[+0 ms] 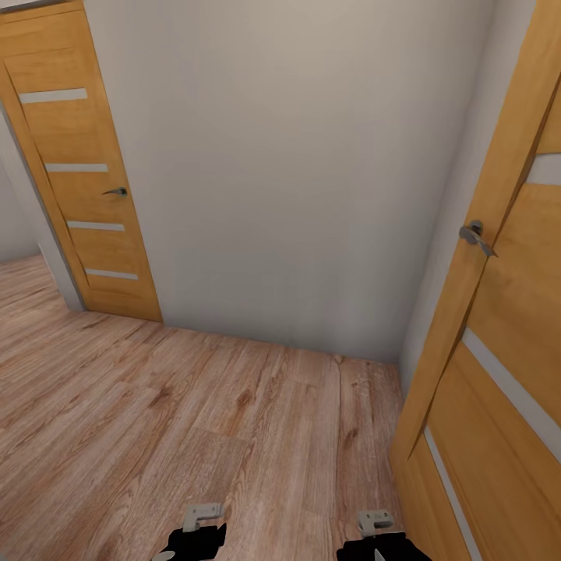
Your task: Move the two storage containers from the living room to the garage. In the garage, place one container on the floor and stack the other container on top of it (either order is fine).
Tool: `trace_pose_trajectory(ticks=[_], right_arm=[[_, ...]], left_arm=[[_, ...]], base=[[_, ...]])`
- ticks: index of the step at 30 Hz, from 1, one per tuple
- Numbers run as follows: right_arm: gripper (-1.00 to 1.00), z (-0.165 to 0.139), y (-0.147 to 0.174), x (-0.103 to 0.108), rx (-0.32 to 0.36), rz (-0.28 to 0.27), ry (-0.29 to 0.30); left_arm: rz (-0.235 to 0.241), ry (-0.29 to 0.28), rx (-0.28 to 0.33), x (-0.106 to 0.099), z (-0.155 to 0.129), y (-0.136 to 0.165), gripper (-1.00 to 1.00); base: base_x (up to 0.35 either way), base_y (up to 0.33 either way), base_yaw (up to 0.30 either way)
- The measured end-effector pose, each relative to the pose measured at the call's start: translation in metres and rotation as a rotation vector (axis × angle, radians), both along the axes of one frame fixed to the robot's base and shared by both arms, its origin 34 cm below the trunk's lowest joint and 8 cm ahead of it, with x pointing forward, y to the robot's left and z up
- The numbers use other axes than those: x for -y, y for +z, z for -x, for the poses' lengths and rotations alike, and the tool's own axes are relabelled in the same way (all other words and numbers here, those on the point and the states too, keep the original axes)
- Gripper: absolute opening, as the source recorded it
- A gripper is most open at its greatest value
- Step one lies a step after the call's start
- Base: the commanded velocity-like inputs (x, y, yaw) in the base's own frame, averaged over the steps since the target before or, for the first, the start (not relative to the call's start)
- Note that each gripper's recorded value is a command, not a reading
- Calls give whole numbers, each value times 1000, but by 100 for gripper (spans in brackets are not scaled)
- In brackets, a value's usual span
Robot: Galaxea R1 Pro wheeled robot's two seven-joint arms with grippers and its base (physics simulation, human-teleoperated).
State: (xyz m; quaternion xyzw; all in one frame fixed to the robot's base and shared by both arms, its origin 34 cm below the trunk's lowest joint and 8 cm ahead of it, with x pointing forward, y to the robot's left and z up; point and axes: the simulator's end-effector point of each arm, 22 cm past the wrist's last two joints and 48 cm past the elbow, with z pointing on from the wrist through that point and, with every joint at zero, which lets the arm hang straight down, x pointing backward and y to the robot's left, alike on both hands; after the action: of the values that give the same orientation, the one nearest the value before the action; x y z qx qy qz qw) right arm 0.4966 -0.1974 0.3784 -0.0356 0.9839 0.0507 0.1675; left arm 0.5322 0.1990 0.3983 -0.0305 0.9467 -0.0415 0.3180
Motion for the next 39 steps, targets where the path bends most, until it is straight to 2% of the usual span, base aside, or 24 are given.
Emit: trace_pose_trajectory(ticks=[28,39], right_arm=[[100,0,0,0,0,0,0],[100,0,0,0,1,0,0]], left_arm=[[-1,-1,0,0,0,0,100],[-2,-2,1,0,0,0,100]], base=[[1,16,0],[147,11,0]])
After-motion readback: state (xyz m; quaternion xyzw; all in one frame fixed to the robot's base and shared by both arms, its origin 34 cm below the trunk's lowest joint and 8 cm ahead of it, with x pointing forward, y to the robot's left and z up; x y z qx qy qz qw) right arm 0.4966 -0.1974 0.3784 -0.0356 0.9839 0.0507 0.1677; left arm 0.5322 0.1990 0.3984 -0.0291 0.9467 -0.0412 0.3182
